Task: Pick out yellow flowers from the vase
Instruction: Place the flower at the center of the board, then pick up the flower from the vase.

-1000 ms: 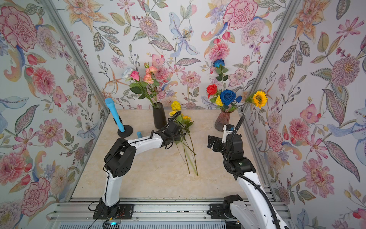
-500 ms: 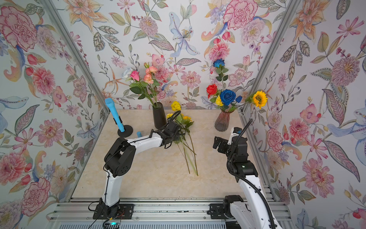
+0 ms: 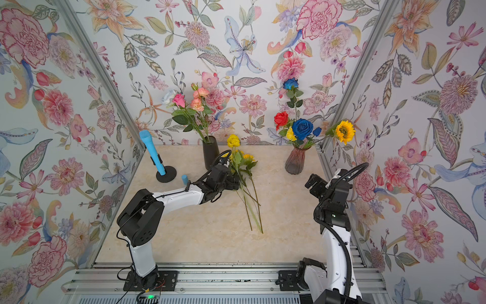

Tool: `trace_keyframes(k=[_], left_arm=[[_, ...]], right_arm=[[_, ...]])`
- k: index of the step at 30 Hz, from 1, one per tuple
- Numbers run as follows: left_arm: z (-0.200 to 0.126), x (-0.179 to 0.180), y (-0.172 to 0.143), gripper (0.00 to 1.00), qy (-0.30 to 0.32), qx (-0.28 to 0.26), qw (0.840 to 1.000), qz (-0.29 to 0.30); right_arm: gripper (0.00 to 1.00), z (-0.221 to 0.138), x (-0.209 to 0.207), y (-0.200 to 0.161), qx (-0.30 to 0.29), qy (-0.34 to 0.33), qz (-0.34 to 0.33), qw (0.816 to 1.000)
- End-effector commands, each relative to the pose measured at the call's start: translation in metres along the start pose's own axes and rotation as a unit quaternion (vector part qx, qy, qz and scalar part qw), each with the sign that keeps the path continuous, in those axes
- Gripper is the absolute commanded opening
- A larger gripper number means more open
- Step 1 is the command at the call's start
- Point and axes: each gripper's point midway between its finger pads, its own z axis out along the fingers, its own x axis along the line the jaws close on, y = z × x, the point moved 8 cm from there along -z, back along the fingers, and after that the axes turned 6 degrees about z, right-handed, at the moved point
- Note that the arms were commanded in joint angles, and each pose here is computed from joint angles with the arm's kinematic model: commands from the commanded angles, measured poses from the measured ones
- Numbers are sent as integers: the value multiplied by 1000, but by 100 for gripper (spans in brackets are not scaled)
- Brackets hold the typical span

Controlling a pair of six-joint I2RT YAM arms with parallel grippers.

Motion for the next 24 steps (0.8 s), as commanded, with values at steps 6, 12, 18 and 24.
trace_keyframes(k=[6,12,18,24], left_arm=[[-40,-6,16,100,-110,-116,987,17],[-43,-6,12,100,-112,-136,983,57],[-44,-6,6,100,-125,-160,976,83],[-40,-9,7,100,-135,-183,968,102]], right_arm=[[100,19,30,37,-115,119,-27,986],[100,50,57,41,-158,162,-85,970],[100,72,65,48,-209,157,-120,958],[100,94,63,60,-245,132,-135,951]])
